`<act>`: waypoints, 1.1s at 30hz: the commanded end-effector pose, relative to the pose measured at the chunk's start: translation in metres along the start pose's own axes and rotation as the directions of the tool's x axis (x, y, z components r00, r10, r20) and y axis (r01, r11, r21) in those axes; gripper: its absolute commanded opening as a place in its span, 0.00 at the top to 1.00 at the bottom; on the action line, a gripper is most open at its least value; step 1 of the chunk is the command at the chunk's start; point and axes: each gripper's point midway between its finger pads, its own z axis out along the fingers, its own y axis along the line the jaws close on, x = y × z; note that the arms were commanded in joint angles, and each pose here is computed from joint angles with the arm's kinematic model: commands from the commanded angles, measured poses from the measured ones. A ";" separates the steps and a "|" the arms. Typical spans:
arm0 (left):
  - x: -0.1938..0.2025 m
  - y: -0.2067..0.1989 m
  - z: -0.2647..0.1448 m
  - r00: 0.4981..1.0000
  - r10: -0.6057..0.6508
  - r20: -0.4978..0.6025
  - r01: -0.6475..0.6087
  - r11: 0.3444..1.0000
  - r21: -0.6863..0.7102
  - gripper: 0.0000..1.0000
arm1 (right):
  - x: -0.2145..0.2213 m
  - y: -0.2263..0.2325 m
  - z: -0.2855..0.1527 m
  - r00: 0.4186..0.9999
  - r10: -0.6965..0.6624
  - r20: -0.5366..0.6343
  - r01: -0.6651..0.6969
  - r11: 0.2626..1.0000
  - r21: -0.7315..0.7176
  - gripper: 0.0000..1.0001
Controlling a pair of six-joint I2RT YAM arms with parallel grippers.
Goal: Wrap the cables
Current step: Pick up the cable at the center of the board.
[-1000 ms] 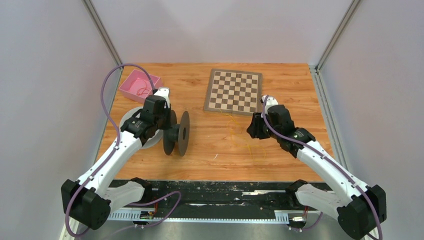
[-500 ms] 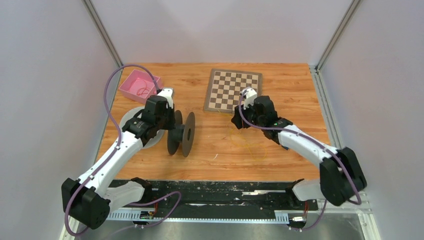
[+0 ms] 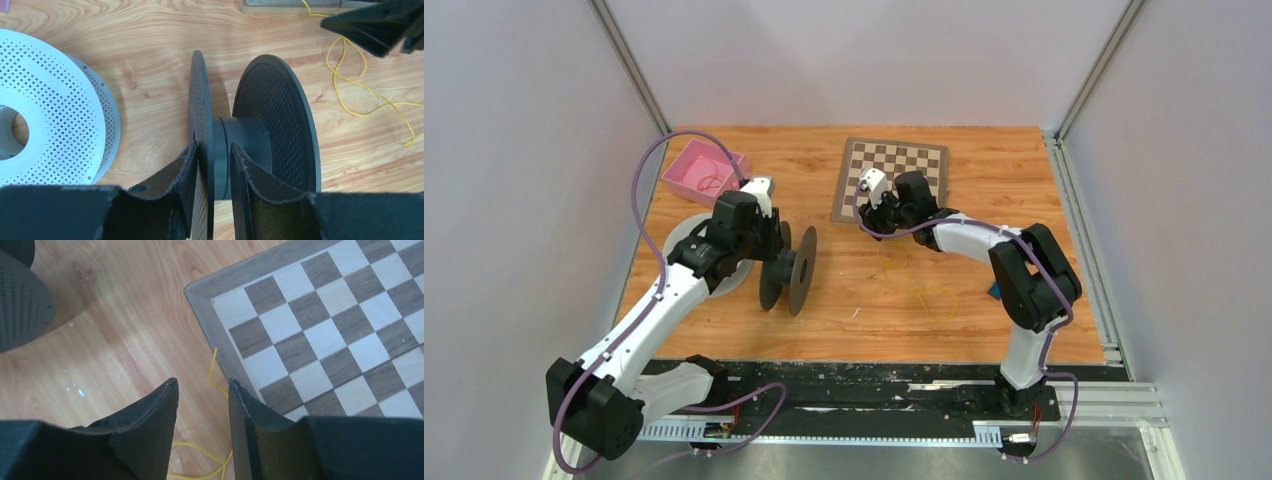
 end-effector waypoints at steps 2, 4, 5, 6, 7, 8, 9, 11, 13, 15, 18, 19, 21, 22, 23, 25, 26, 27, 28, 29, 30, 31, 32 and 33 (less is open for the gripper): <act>-0.009 -0.010 -0.007 0.999 -0.020 0.038 0.018 0.999 0.047 0.61 | -0.023 -0.008 0.021 0.996 -0.052 0.068 0.054 0.998 -0.032 0.60; -0.010 -0.011 -0.008 0.999 -0.026 0.039 0.024 0.998 0.054 0.61 | -0.020 -0.009 0.026 0.997 -0.049 0.060 0.051 0.998 -0.033 0.61; -0.010 -0.012 -0.008 0.999 -0.033 0.041 0.031 0.998 0.056 0.60 | -0.018 -0.008 0.028 0.997 -0.045 0.055 0.047 0.998 -0.038 0.62; -0.011 -0.014 -0.010 0.999 -0.037 0.040 0.034 0.997 0.068 0.60 | -0.017 -0.008 0.030 0.998 -0.044 0.052 0.046 0.998 -0.043 0.63; -0.010 -0.017 -0.011 0.998 -0.044 0.037 0.040 0.996 0.082 0.60 | -0.015 -0.008 0.031 0.998 -0.041 0.047 0.043 0.998 -0.045 0.64; -0.011 -0.018 -0.012 0.998 -0.046 0.040 0.043 0.995 0.089 0.59 | -0.013 -0.009 0.033 0.998 -0.038 0.042 0.039 0.998 -0.039 0.65; -0.012 -0.020 -0.013 0.998 -0.054 0.040 0.050 0.994 0.098 0.59 | -0.013 -0.011 0.033 0.999 -0.037 0.039 0.038 0.999 -0.031 0.66; -0.012 -0.022 -0.015 0.997 -0.062 0.044 0.057 0.992 0.110 0.59 | -0.012 -0.013 0.035 0.999 -0.034 0.033 0.035 0.999 -0.019 0.69; -0.013 -0.024 -0.016 0.997 -0.070 0.043 0.065 0.991 0.119 0.59 | -0.010 -0.015 0.037 0.999 -0.030 0.026 0.030 1.000 -0.010 0.73; -0.012 -0.026 -0.018 0.996 -0.077 0.036 0.072 0.989 0.128 0.59 | -0.009 -0.018 0.039 1.000 -0.021 0.022 0.021 1.000 0.003 0.82; -0.008 -0.024 -0.020 0.996 -0.081 0.022 0.078 0.990 0.121 0.59 | -0.011 -0.019 0.037 1.000 -0.015 0.026 0.015 1.000 0.013 0.99; -0.006 -0.023 -0.021 0.997 -0.078 0.016 0.076 0.991 0.114 0.59 | -0.013 -0.019 0.035 0.999 -0.016 0.032 0.015 1.000 0.013 1.00; -0.001 -0.019 -0.022 0.998 -0.064 0.002 0.064 0.993 0.100 0.58 | -0.017 -0.019 0.032 0.999 -0.018 0.041 0.018 1.000 0.017 1.00; -0.001 -0.018 -0.023 0.998 -0.059 0.001 0.058 0.994 0.093 0.58 | -0.018 -0.020 0.031 0.999 -0.018 0.043 0.017 1.000 0.024 1.00; 0.003 -0.014 -0.025 0.999 -0.048 -0.009 0.048 0.996 0.075 0.58 | -0.019 -0.022 0.029 0.999 -0.017 0.044 0.016 0.999 0.033 1.00; 0.005 -0.009 -0.028 0.999 -0.033 -0.016 0.034 0.998 0.053 0.58 | -0.021 -0.023 0.026 0.999 -0.021 0.048 0.019 0.999 0.042 1.00; 0.005 -0.009 -0.029 0.999 -0.029 -0.016 0.029 0.998 0.051 0.58 | -0.022 -0.022 0.024 0.998 -0.023 0.050 0.021 0.999 0.042 1.00; 0.005 -0.008 -0.031 1.000 -0.023 -0.015 0.024 0.999 0.048 0.58 | -0.022 -0.022 0.023 0.998 -0.026 0.053 0.024 0.999 0.043 1.00; 0.006 -0.007 -0.032 1.000 -0.018 -0.014 0.019 0.999 0.048 0.58 | -0.023 -0.021 0.022 0.998 -0.030 0.056 0.027 0.999 0.042 1.00; 0.005 -0.008 -0.034 1.000 -0.018 -0.011 0.019 0.999 0.051 0.58 | -0.024 -0.020 0.021 0.998 -0.034 0.058 0.032 0.999 0.041 1.00; 0.006 -0.009 -0.035 1.000 -0.018 -0.012 0.018 0.998 0.062 0.58 | -0.023 -0.020 0.019 0.998 -0.037 0.058 0.035 0.999 0.038 1.00; 0.005 -0.011 -0.036 1.000 -0.018 -0.009 0.018 0.997 0.069 0.60 | -0.023 -0.019 0.018 0.997 -0.041 0.060 0.039 0.999 0.037 1.00; 0.006 -0.013 -0.037 1.000 -0.022 -0.013 0.023 0.996 0.084 0.61 | -0.025 -0.018 0.016 0.997 -0.044 0.064 0.042 0.998 0.036 1.00; 0.006 -0.015 -0.037 1.000 -0.026 -0.013 0.027 0.995 0.094 0.64 | -0.026 -0.018 0.013 0.997 -0.045 0.067 0.043 0.998 0.039 1.00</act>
